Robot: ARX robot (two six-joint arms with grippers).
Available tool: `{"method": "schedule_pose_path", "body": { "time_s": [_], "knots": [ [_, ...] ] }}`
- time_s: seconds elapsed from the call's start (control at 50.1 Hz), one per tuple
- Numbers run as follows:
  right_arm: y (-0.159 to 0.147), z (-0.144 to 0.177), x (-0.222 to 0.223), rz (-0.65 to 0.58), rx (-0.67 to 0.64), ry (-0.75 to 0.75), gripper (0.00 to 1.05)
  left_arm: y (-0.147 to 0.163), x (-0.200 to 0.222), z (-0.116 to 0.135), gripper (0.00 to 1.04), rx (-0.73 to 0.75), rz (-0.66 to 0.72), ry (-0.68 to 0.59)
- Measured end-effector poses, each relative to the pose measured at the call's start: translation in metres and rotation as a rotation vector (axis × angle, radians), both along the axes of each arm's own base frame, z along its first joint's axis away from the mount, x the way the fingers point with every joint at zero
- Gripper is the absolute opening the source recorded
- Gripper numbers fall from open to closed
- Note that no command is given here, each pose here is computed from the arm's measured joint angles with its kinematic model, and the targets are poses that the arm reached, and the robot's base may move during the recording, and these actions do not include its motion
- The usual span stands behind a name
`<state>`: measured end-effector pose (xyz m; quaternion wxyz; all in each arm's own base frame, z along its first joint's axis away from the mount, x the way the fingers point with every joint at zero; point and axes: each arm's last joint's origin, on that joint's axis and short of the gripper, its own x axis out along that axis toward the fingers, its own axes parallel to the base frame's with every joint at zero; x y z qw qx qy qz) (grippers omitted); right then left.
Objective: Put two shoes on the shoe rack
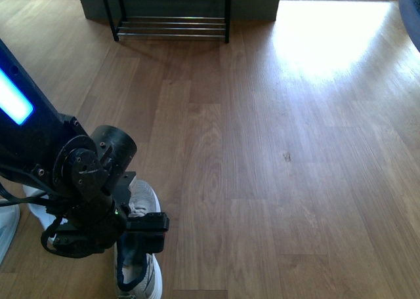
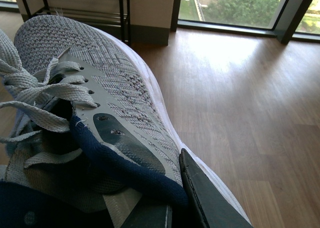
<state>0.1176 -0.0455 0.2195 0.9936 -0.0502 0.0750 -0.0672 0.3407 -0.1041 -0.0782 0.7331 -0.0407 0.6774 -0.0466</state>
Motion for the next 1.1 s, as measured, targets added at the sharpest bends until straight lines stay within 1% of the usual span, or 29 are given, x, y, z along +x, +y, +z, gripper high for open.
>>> {"method": "schedule_pose_path", "body": {
  "time_s": [0.1, 0.24, 0.32, 0.479, 0.759, 0.839, 1.019, 1.099],
  "knots": [
    [0.000, 0.000, 0.000, 0.000, 0.000, 0.000, 0.01, 0.001, 0.002, 0.002, 0.95, 0.052, -0.007, 0.006],
    [0.000, 0.000, 0.000, 0.000, 0.000, 0.000, 0.01, 0.007, 0.000, 0.001, 0.95, 0.086, -0.018, 0.018],
    [0.000, 0.000, 0.000, 0.000, 0.000, 0.000, 0.01, 0.009, -0.004, -0.001, 0.95, 0.125, -0.048, 0.004],
    [0.000, 0.000, 0.000, 0.000, 0.000, 0.000, 0.01, 0.012, -0.004, -0.004, 0.95, 0.148, -0.083, -0.027],
    [0.000, 0.000, 0.000, 0.000, 0.000, 0.000, 0.01, 0.018, -0.008, -0.016, 0.95, 0.177, -0.087, -0.011],
    [0.000, 0.000, 0.000, 0.000, 0.000, 0.000, 0.01, 0.019, -0.008, -0.022, 0.95, 0.186, -0.088, -0.030],
    [0.000, 0.000, 0.000, 0.000, 0.000, 0.000, 0.01, 0.019, -0.001, -0.027, 0.95, 0.166, -0.090, -0.131],
    [0.000, 0.000, 0.000, 0.000, 0.000, 0.000, 0.01, 0.019, -0.002, -0.031, 0.95, 0.161, -0.096, -0.140]
  ]
}}
